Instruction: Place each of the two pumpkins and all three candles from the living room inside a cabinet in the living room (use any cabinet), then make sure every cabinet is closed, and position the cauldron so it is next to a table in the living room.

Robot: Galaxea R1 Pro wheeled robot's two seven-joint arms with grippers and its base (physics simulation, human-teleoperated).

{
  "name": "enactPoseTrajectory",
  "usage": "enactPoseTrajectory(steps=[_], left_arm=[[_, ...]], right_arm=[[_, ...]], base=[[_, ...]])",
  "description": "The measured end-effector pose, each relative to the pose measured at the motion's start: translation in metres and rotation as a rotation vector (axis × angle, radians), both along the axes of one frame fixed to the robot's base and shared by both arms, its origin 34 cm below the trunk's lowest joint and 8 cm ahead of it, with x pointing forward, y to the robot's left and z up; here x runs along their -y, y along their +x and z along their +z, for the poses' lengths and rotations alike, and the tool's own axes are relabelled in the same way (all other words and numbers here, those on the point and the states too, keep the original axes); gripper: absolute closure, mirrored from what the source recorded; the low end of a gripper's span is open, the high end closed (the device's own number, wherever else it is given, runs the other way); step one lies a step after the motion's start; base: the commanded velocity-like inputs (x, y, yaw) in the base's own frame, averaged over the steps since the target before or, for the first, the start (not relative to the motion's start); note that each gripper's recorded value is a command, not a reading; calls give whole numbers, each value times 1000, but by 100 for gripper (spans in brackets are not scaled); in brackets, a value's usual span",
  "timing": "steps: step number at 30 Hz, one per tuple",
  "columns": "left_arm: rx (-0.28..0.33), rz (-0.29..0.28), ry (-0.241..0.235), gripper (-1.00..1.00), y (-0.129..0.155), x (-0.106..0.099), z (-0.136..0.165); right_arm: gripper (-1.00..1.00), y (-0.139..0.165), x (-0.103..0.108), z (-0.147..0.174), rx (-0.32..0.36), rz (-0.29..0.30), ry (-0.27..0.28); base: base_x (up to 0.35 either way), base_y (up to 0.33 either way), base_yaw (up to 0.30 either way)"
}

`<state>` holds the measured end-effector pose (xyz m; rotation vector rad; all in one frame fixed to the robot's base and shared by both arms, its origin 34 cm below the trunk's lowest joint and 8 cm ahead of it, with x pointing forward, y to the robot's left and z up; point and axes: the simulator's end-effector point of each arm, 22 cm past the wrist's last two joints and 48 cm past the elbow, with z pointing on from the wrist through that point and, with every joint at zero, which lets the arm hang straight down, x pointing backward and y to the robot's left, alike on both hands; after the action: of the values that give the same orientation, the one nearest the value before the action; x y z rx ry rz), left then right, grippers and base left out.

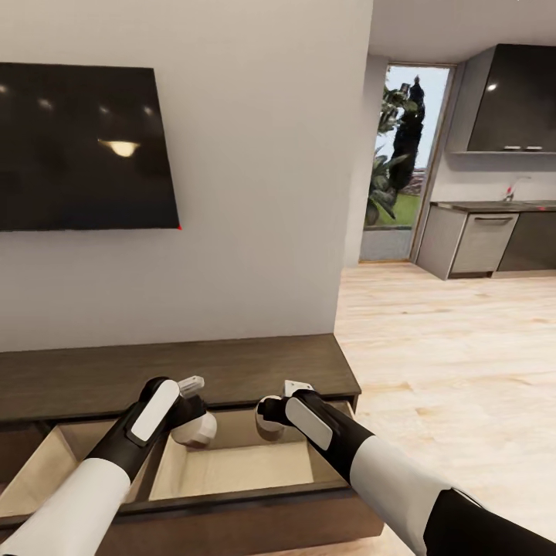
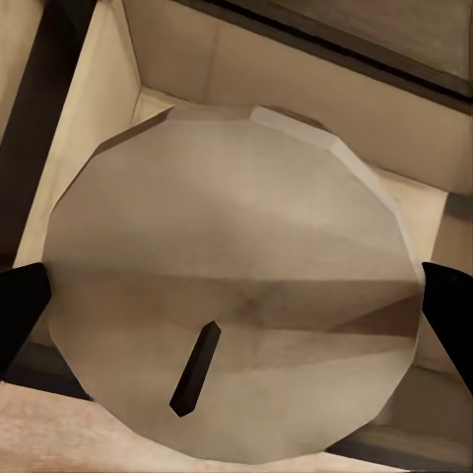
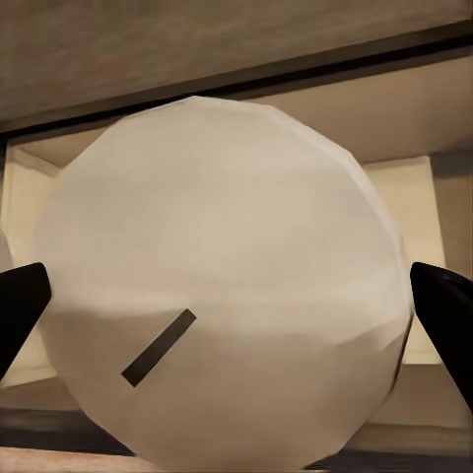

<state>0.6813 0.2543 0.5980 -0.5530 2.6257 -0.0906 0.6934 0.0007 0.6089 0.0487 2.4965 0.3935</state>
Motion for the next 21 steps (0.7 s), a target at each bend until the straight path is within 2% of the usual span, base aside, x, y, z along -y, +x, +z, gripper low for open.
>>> enactPoseTrajectory(steps=[14, 21], left_arm=[[6, 1, 0, 100, 1, 0, 2], [13, 1, -1, 100, 0, 0, -10]], right_arm=[[100, 0, 1, 0, 1, 0, -2], [100, 0, 2, -13, 11, -10, 3]], base=[[25, 0, 0], [0, 0, 0]])
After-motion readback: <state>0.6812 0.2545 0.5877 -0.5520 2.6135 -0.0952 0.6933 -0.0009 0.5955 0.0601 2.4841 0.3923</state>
